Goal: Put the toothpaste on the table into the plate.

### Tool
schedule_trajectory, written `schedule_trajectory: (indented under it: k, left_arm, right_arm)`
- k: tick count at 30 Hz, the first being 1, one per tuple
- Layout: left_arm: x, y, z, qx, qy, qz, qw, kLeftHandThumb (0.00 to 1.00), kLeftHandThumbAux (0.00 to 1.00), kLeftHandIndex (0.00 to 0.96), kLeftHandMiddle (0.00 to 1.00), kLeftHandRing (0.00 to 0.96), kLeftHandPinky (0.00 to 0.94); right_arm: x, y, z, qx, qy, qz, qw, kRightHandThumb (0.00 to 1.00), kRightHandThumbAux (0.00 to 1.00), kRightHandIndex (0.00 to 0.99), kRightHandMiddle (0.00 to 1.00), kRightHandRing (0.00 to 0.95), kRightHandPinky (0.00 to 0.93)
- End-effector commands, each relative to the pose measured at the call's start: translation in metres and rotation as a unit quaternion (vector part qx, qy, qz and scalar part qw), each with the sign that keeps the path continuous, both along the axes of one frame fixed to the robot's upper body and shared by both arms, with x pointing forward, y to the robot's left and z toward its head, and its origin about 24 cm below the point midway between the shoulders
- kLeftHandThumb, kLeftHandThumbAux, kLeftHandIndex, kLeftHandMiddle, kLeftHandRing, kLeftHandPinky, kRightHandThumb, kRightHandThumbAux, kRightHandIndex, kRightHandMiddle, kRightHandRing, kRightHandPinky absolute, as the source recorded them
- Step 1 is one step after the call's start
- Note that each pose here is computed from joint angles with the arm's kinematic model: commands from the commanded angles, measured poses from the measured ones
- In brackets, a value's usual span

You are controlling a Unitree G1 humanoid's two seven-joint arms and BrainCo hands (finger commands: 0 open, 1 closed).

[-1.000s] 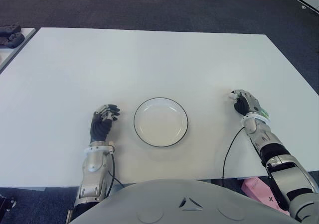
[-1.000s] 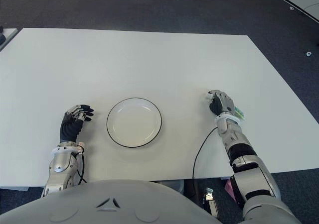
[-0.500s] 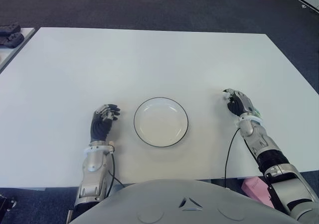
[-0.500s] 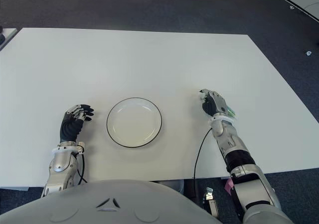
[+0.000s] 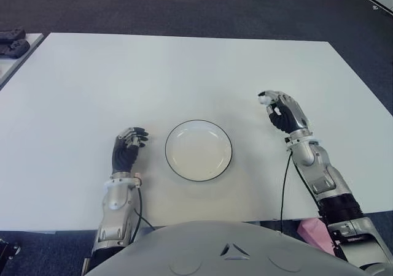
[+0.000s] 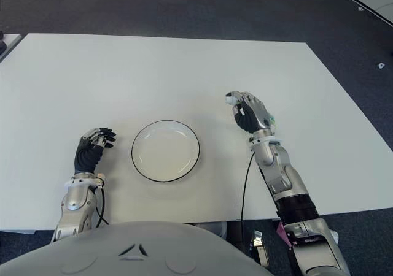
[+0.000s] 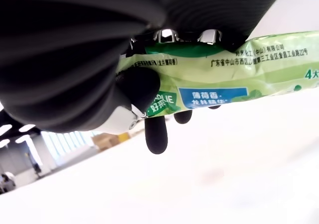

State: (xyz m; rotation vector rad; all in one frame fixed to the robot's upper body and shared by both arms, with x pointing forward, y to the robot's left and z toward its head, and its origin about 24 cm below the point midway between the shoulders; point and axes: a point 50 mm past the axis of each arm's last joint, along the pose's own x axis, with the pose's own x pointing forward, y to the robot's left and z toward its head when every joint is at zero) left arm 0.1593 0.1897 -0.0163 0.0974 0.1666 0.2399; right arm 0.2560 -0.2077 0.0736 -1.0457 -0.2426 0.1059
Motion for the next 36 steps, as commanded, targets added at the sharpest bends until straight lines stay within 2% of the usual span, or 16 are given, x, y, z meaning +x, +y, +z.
schedule_trajectory:
  k: [1,8,13,17,20,23,28,36]
  left_arm:
    - [-0.001,-0.005,-0.008,-0.011,0.021,-0.004,1.0,0.837,0.677,0.423,0.465,0.496,0.492]
    - [0.001,-0.007,-0.01,-0.013,0.019,-0.006,1.0,0.839,0.676,0.433,0.462,0.495,0.488]
    - [0.003,-0.008,-0.011,-0.012,0.017,-0.006,1.0,0.84,0.675,0.438,0.46,0.494,0.484]
    - [0.003,-0.009,-0.012,-0.013,0.018,-0.006,1.0,0.839,0.675,0.437,0.461,0.494,0.482]
    - [0.003,-0.009,-0.012,-0.013,0.017,-0.004,1.0,0.838,0.675,0.433,0.462,0.493,0.482]
    - [0.004,-0.01,-0.012,-0.012,0.018,-0.002,1.0,0.837,0.676,0.429,0.463,0.495,0.487]
    - [0.004,-0.011,-0.012,-0.014,0.016,-0.001,1.0,0.837,0.676,0.428,0.464,0.497,0.492]
    - [0.004,-0.011,-0.013,-0.014,0.014,0.001,1.0,0.838,0.675,0.437,0.461,0.495,0.489]
  right_arm:
    - [-0.002,0.012,0.014,0.026,-0.005,0.025,0.999,1.0,0.659,0.461,0.447,0.493,0.499]
    - [-0.001,0.043,0.032,0.047,-0.048,0.098,0.993,1.0,0.66,0.454,0.45,0.481,0.511]
    - [-0.002,0.064,0.038,0.073,-0.053,0.139,0.986,1.0,0.661,0.435,0.441,0.488,0.547]
    - [-0.006,0.076,0.042,0.085,-0.042,0.17,0.981,1.0,0.66,0.432,0.443,0.494,0.548]
    - [-0.015,0.09,0.044,0.094,-0.025,0.215,0.972,1.0,0.659,0.433,0.449,0.498,0.546]
    - [-0.02,0.098,0.043,0.1,-0.006,0.246,0.964,1.0,0.661,0.432,0.444,0.489,0.551]
    - [-0.021,0.109,0.04,0.098,0.011,0.281,0.955,1.0,0.663,0.447,0.424,0.47,0.546]
    - [-0.022,0.13,0.034,0.067,0.031,0.348,0.935,1.0,0.665,0.401,0.427,0.521,0.548]
